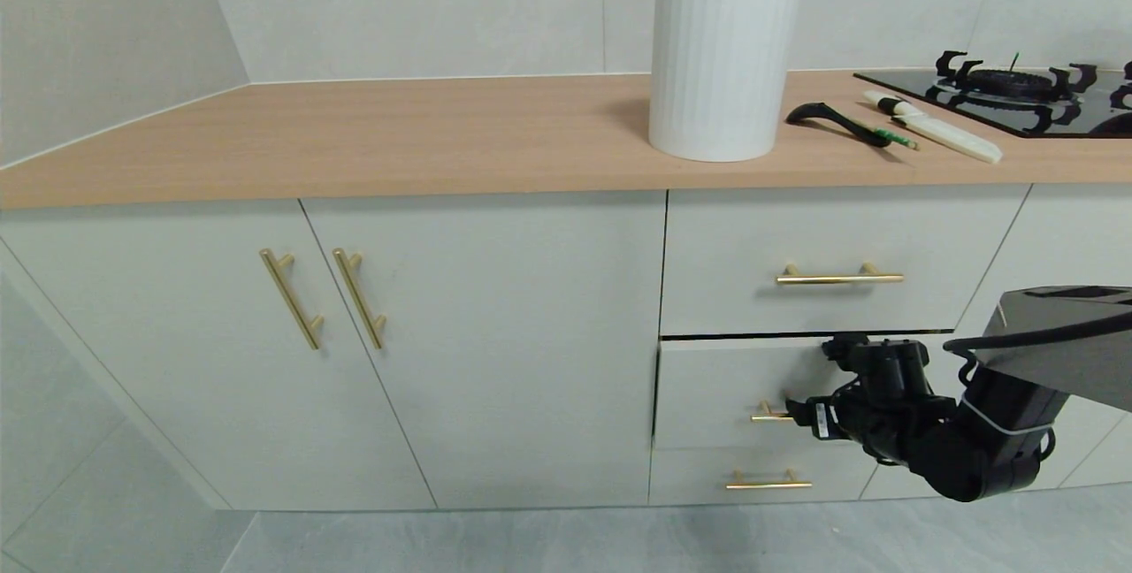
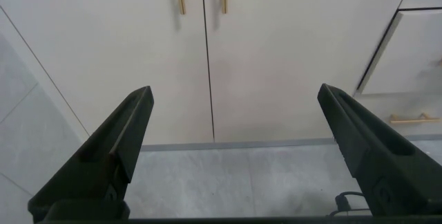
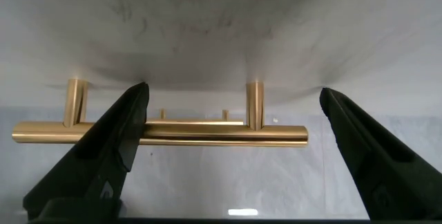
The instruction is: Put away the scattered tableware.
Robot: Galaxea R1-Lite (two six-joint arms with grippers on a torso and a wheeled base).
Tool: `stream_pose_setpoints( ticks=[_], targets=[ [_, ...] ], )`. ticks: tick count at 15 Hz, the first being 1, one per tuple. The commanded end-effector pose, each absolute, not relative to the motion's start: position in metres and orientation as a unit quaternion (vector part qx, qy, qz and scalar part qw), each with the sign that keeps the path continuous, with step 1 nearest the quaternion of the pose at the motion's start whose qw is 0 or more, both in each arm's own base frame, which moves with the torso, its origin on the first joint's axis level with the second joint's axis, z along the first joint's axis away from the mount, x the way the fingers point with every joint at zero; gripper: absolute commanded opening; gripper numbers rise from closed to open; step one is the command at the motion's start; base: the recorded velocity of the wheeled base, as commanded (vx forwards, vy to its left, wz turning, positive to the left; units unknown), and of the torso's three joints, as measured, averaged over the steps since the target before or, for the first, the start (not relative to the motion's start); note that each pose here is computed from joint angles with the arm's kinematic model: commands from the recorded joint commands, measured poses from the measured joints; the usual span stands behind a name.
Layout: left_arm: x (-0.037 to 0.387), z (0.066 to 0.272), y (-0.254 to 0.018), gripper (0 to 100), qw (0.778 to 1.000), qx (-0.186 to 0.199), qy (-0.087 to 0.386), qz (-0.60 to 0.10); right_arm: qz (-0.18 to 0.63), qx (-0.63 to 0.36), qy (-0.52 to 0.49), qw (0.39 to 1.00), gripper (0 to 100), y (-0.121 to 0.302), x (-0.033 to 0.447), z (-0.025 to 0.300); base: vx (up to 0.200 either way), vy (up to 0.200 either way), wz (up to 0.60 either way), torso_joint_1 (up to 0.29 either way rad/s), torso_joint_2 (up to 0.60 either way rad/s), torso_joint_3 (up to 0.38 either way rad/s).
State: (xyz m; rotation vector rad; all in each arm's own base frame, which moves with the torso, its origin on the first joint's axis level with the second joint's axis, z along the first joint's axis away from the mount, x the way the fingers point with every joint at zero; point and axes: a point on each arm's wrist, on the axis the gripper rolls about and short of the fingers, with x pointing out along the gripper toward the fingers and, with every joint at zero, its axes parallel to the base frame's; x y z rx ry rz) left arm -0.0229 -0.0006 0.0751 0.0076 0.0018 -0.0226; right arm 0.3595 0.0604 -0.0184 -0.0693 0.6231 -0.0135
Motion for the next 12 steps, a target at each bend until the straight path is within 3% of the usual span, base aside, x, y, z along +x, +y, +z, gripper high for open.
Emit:
stream_pose_setpoints(
  ticks=[1, 4, 8, 12],
  targets=[
    [-0.023, 0.075, -0.001, 100, 1.000, 0.004, 0.001, -0.012, -0.004, -0.033, 0.302, 0.953, 100, 0.059, 0.349, 0.005, 0.000, 0.000, 0.00, 0.000, 0.00, 0.000],
    [-0.023, 0.075, -0.001, 100, 1.000, 0.004, 0.001, -0.012, 0.016, -0.035, 0.326, 0.944, 100, 0.059, 0.324, 0.056, 0.000, 0.000, 0.00, 0.000, 0.00, 0.000],
    [-0.023, 0.075, -0.001, 100, 1.000, 0.004, 0.001, -0.012, 0.043, -0.026, 0.269, 0.962, 100, 0.064, 0.291, 0.126, 0.000, 0.000, 0.00, 0.000, 0.00, 0.000],
    [-0.023, 0.075, -0.001, 100, 1.000, 0.004, 0.001, -0.011, 0.053, -0.013, 0.239, 0.969, 100, 0.073, 0.288, 0.135, 0.000, 0.000, 0.00, 0.000, 0.00, 0.000]
  ],
)
